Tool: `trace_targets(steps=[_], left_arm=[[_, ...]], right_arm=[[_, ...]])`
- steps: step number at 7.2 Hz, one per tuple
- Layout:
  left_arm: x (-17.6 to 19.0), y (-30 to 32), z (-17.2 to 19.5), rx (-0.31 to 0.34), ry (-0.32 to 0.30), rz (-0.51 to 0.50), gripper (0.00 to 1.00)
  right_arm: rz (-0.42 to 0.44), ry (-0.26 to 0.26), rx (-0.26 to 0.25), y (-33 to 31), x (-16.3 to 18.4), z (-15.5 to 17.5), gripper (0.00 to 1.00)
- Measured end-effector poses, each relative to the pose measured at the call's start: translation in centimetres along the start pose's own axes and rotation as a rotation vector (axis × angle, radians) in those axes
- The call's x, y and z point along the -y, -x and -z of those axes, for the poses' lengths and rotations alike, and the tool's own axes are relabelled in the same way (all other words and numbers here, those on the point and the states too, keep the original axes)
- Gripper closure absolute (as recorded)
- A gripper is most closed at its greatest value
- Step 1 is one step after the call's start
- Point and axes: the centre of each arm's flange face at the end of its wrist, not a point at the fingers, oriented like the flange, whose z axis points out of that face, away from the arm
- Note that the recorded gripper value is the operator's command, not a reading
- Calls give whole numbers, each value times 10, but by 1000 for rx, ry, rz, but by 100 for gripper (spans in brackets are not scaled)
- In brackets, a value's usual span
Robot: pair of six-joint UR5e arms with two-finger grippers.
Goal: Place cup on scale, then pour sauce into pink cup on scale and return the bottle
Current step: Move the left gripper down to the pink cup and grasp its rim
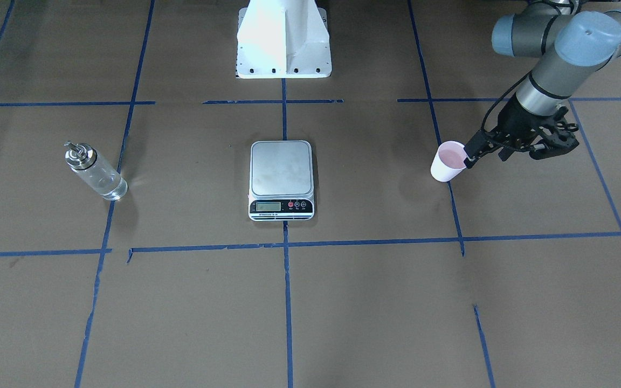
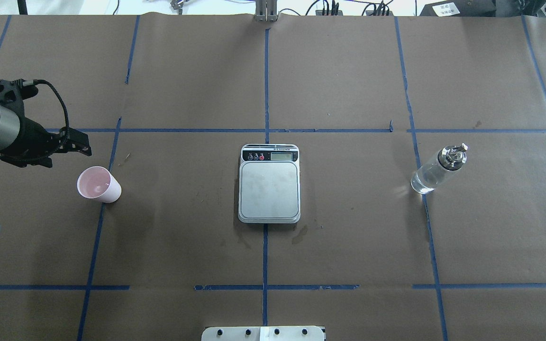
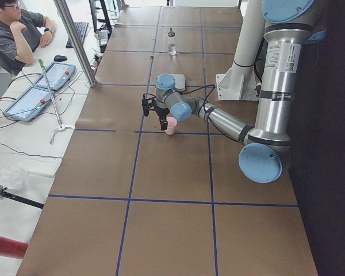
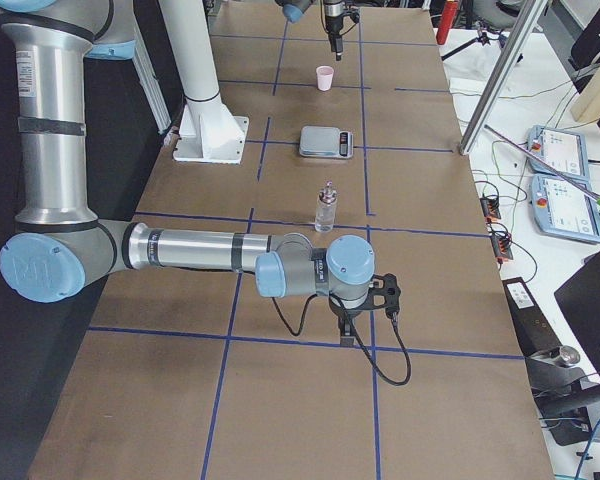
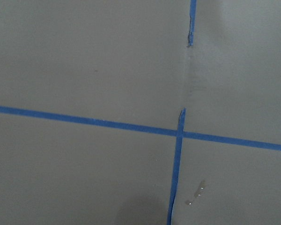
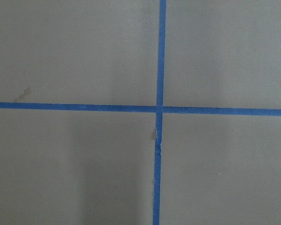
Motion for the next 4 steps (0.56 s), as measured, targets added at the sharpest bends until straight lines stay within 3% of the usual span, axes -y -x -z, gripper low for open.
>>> trace_targets(steps=[4], left_arm=[[-33,-3,-28,30,65,-19,0]], right_arm=[[-4,2,8,2,0,0,0]])
